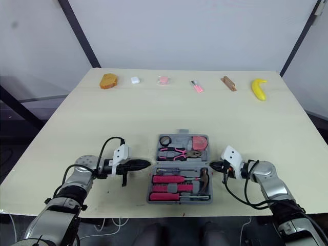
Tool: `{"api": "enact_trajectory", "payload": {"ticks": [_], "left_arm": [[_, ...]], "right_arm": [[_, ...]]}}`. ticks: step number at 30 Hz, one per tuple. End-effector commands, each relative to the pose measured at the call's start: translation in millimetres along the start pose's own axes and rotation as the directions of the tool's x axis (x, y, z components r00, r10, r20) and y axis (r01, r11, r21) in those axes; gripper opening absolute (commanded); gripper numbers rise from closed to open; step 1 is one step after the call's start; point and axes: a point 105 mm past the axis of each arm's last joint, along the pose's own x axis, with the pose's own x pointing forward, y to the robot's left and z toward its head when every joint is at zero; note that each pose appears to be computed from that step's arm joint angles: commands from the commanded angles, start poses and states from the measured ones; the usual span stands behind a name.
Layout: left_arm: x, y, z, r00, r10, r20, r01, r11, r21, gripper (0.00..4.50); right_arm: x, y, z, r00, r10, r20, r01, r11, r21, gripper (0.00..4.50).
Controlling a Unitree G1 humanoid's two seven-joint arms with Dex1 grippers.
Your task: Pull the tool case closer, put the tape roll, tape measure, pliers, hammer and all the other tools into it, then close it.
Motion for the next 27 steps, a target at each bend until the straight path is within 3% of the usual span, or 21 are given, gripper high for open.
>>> {"api": "enact_trajectory", "payload": {"ticks": [1, 17, 27], "left_arm": [[3.7, 3.9, 4.4, 1.000, 0.003, 0.006, -0.004, 1.000, 0.024, 0.07], [33.1, -7.4, 12.6, 0.996, -0.080, 0.046, 0.079, 0.996, 0.036, 0.07], [38.4, -18.1, 11.5, 0.992, -0.109, 0.063, 0.107, 0.994, 0.033, 0.07]], "right_arm": [[1.6, -1.7, 9.9, 1.000, -0.003, 0.028, 0.004, 0.999, -0.039, 0.00], [8.0, 2.0, 18.7, 0.999, 0.025, 0.046, -0.022, 0.998, -0.058, 0.00], [3.5, 17.0, 5.2, 0.995, 0.095, 0.006, -0.094, 0.995, -0.024, 0.00]]}}
